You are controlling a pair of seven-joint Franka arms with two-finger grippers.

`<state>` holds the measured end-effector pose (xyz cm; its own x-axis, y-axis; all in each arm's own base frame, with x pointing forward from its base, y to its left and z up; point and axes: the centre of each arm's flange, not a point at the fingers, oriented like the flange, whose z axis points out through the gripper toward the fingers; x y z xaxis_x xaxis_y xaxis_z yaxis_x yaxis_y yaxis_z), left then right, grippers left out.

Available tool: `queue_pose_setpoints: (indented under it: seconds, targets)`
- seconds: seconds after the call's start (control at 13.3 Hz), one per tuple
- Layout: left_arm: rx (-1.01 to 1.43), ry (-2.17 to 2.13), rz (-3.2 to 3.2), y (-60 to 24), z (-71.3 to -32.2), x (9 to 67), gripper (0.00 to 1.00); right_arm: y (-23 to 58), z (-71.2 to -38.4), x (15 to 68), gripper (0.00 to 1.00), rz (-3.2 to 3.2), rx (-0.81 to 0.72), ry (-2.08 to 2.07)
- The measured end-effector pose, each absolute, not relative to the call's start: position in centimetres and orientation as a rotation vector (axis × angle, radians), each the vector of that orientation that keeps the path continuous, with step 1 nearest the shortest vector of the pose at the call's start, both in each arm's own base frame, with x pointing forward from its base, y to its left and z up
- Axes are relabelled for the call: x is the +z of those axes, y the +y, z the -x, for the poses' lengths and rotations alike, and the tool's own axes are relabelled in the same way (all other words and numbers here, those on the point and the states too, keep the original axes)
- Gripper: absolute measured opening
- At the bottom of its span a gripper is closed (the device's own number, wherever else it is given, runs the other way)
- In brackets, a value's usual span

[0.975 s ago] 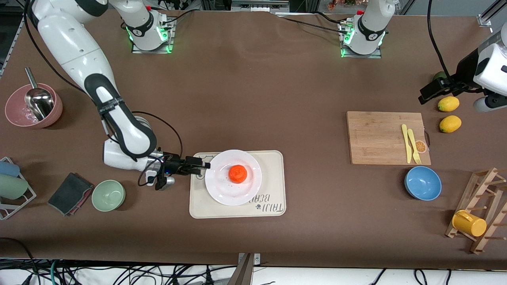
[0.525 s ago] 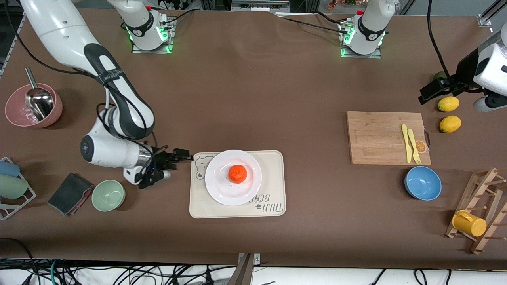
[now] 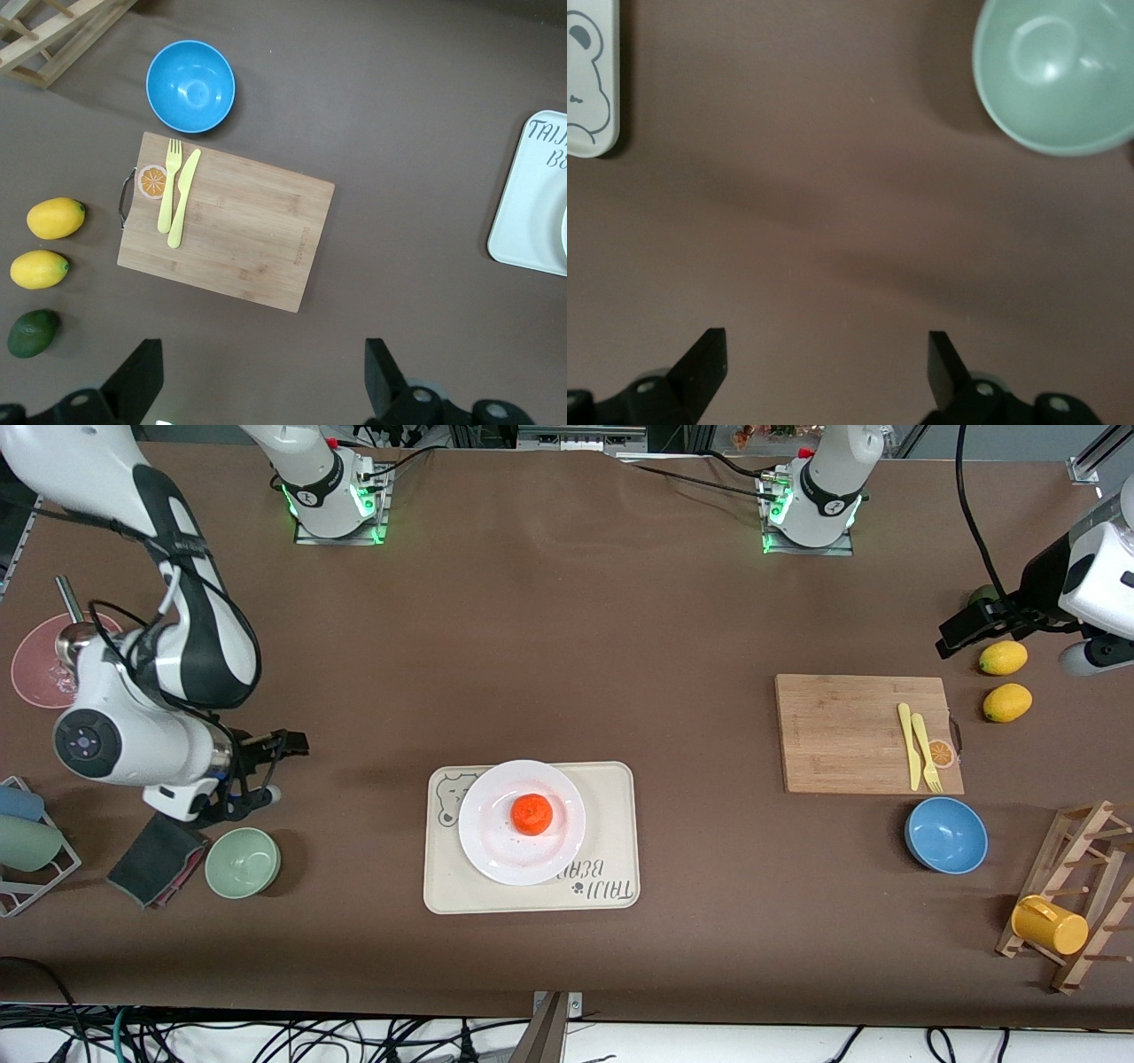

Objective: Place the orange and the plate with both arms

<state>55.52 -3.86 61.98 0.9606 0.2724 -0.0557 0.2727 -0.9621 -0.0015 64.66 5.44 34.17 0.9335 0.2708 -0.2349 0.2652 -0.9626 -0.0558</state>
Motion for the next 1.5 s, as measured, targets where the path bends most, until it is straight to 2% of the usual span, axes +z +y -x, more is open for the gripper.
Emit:
queue_pose_setpoints:
  seconds: [0.22, 0.53, 0.67, 1.05, 1.5]
  targets:
    - [-0.087, 0.431, -3.104, -3.9, -55.5, 62.0, 1.00, 5.3, -62.5, 43.5, 1.00, 3.135, 0.384, -0.340]
    - [-0.087, 0.429, -3.105, -3.9, -55.5, 62.0, 1.00, 0.3, -60.4, 56.7, 1.00, 3.137, 0.251, -0.169]
    - [-0.087, 0.429, -3.105, -3.9, -55.5, 62.0, 1.00, -2.0, -60.5, 57.9, 1.00, 3.158, 0.233, -0.082]
    - [-0.087, 0.429, -3.105, -3.9, -55.5, 62.0, 1.00, -1.6, -60.4, 58.0, 1.00, 3.148, 0.248, -0.035]
    - [-0.087, 0.429, -3.105, -4.0, -55.5, 62.0, 1.00, 2.1, -56.4, 61.1, 1.00, 3.152, 0.188, 0.089]
